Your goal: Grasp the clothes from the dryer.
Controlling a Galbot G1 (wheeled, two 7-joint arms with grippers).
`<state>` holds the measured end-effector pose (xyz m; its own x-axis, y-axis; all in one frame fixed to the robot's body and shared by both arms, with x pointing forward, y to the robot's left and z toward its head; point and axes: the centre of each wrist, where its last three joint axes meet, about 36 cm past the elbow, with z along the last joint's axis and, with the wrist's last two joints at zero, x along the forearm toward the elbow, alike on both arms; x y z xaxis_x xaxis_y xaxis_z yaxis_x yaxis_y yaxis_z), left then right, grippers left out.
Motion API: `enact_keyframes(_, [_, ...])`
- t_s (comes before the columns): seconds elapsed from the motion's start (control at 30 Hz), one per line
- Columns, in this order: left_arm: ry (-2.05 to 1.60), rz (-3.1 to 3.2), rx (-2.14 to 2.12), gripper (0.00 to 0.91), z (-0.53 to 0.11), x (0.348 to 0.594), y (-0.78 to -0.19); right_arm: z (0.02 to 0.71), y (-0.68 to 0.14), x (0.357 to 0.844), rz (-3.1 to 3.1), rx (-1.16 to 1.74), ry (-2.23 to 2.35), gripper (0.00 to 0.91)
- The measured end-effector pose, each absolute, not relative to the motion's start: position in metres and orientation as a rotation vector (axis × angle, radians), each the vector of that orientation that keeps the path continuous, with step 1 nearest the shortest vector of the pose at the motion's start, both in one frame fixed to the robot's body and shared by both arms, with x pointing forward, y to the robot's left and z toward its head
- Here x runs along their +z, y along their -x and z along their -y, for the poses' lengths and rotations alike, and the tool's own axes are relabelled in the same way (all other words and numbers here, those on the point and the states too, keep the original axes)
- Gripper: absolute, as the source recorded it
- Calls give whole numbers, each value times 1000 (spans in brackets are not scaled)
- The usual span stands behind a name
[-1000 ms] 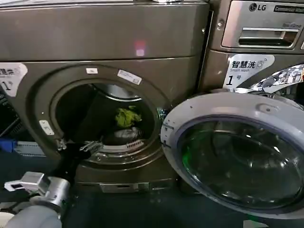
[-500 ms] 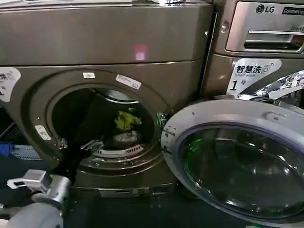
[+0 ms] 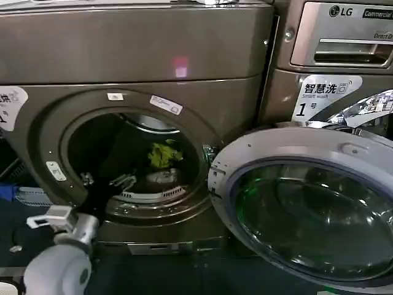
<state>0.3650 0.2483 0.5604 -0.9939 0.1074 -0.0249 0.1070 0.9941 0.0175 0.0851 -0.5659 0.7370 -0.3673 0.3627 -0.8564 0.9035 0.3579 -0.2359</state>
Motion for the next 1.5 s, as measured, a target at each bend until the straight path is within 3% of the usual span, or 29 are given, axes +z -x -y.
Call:
enact_keyframes(0.87, [-160, -3116, 29, 907, -240, 537, -560, 563, -74, 734, -1885, -967, -1103, 907])
enact_keyframes(1.5, [-80, -3161, 150, 907, -237, 533, -686, 563, -76, 729, -1891, -966, -1096, 907])
